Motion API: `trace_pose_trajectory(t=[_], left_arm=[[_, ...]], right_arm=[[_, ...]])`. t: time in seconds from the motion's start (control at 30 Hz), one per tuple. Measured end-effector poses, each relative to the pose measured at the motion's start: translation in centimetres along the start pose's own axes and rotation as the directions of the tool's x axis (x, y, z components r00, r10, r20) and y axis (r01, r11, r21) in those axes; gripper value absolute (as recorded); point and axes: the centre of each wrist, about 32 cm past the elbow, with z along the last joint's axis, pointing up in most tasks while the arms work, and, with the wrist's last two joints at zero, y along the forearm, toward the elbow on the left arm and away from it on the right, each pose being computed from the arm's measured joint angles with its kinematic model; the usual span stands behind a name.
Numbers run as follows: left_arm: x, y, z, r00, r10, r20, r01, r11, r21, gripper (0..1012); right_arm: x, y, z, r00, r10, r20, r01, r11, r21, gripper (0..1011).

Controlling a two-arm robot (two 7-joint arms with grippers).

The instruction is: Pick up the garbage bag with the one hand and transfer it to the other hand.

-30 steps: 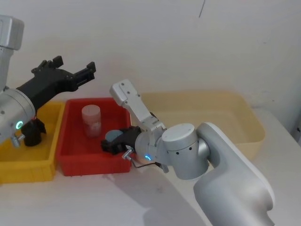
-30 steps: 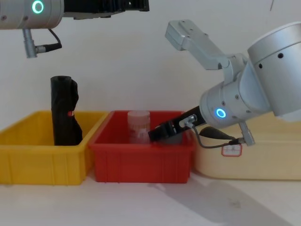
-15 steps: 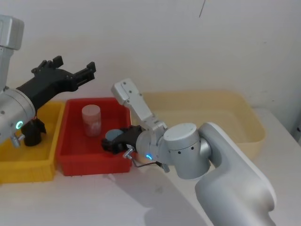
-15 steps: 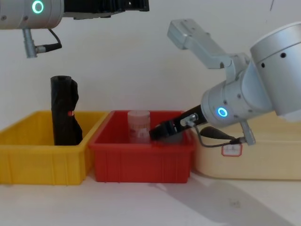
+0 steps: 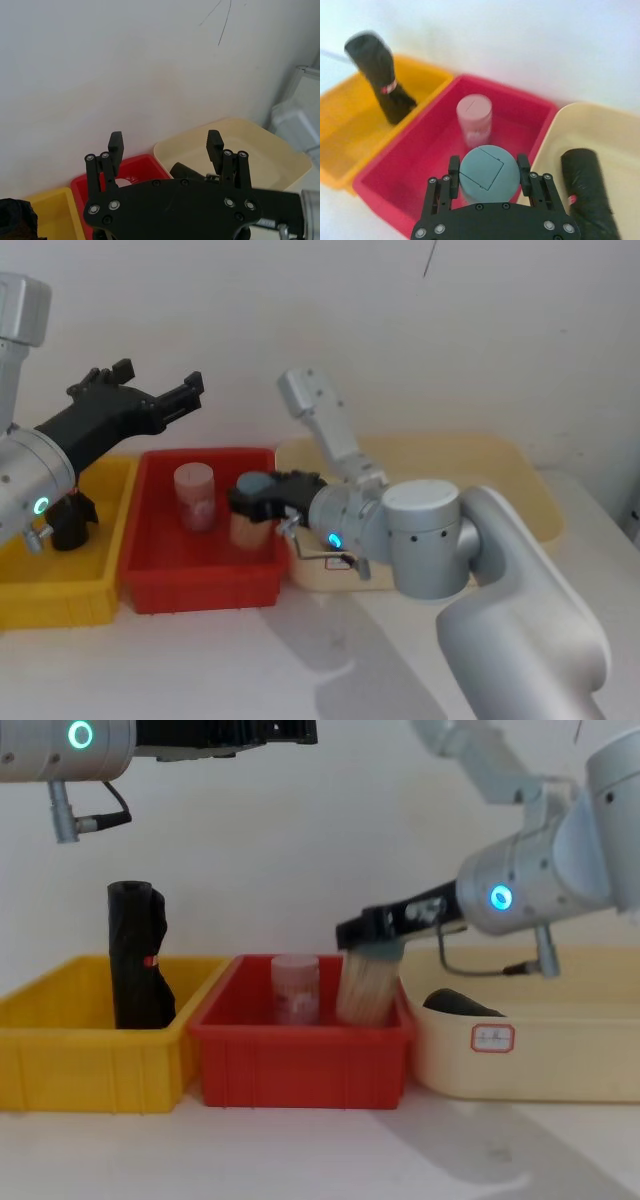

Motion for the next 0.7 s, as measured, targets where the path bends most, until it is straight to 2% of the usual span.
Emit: trace_pose_trajectory(t=[0.2, 0.23, 0.3, 0.5, 0.7], left_arm=[[0.00, 0.00, 0.00, 1.0000, 0.000, 0.000, 0.000, 1.0000, 0.000, 1001], [0.00, 0.00, 0.00, 1.0000, 0.000, 0.000, 0.000, 1.0000, 0.000, 1001], [0.00, 0.00, 0.00, 1.0000, 0.000, 0.000, 0.000, 1.0000, 0.000, 1001], [0.00, 0.00, 0.00, 1.0000, 0.000, 0.000, 0.000, 1.0000, 0.000, 1001], [0.00, 0.00, 0.00, 1.0000, 0.000, 0.000, 0.000, 1.0000, 0.000, 1001]], right_arm=[[1.3, -1.3, 1.3, 0.996, -0.036, -0.083, 0.043, 0.996, 0.078, 666], [1.3, -1.3, 1.3, 0.996, -0.036, -0.083, 0.043, 0.996, 0.078, 666], [2.0, -1.8, 1.8, 0.992, -0.053, -0.114, 0.065, 0.992, 0.106, 667], [4.1, -3.1, 2.6, 0.976, -0.103, -0.192, 0.136, 0.977, 0.164, 667], [6.3, -4.2, 2.6, 0.953, -0.156, -0.259, 0.210, 0.959, 0.192, 667]])
